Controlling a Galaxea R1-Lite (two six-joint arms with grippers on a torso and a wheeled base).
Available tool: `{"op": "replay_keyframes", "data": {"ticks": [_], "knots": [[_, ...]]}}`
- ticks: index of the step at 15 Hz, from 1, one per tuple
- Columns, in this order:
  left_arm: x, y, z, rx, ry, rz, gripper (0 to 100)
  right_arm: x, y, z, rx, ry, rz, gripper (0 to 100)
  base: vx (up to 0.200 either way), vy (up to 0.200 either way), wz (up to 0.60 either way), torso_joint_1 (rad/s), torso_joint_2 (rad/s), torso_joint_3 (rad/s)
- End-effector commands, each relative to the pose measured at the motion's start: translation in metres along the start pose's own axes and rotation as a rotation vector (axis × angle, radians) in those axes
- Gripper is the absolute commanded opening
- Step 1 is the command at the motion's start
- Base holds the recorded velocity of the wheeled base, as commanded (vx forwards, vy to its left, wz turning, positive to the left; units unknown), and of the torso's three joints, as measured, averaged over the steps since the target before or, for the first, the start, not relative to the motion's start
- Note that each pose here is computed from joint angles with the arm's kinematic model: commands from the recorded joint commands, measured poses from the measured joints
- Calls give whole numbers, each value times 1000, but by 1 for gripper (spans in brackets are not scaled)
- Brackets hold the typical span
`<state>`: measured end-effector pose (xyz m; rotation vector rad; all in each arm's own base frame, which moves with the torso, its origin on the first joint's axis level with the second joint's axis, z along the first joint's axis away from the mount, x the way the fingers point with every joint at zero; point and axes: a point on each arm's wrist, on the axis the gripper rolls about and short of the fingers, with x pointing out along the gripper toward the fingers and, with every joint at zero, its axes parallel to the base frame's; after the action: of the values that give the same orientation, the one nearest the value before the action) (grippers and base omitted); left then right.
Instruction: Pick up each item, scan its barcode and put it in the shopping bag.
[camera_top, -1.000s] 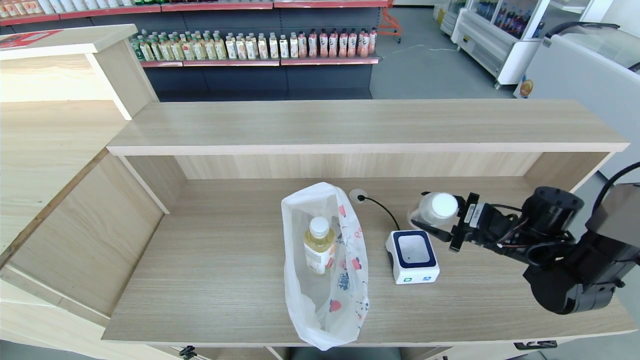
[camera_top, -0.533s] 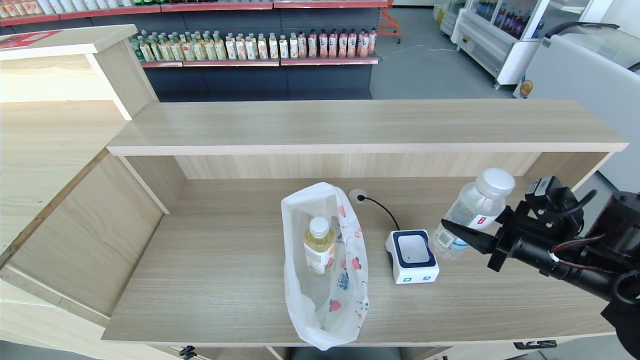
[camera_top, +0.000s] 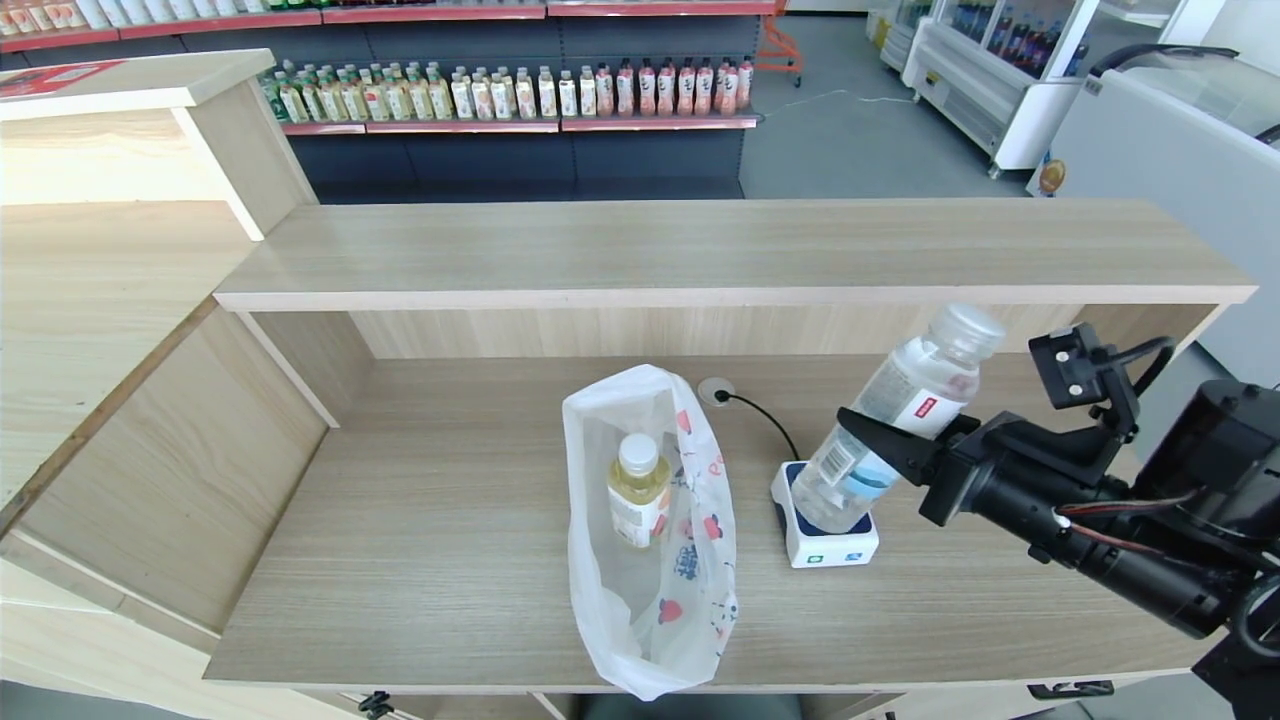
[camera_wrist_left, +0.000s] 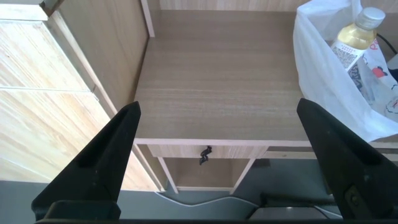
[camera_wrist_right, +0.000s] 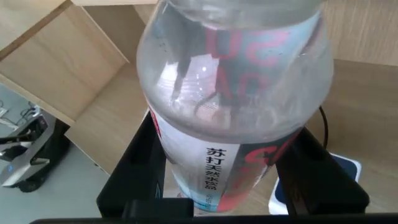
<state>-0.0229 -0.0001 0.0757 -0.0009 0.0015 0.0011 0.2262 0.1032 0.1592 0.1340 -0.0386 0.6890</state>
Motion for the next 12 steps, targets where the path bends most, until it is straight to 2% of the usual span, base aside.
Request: {"op": "replay_keyframes", "data": {"ticks": [1,8,12], "knots": [[0,0,0,-1,0,0,100,7,3,-9,12,32,18,0,0,0,0,0,0,0],[0,0,0,2,0,0,100,8,21,-16,18,62,85,0,0,0,0,0,0,0],[0,0,0,-5,0,0,100,6,21,-20,28,101,80,0,0,200,0,2,4,2]]}}
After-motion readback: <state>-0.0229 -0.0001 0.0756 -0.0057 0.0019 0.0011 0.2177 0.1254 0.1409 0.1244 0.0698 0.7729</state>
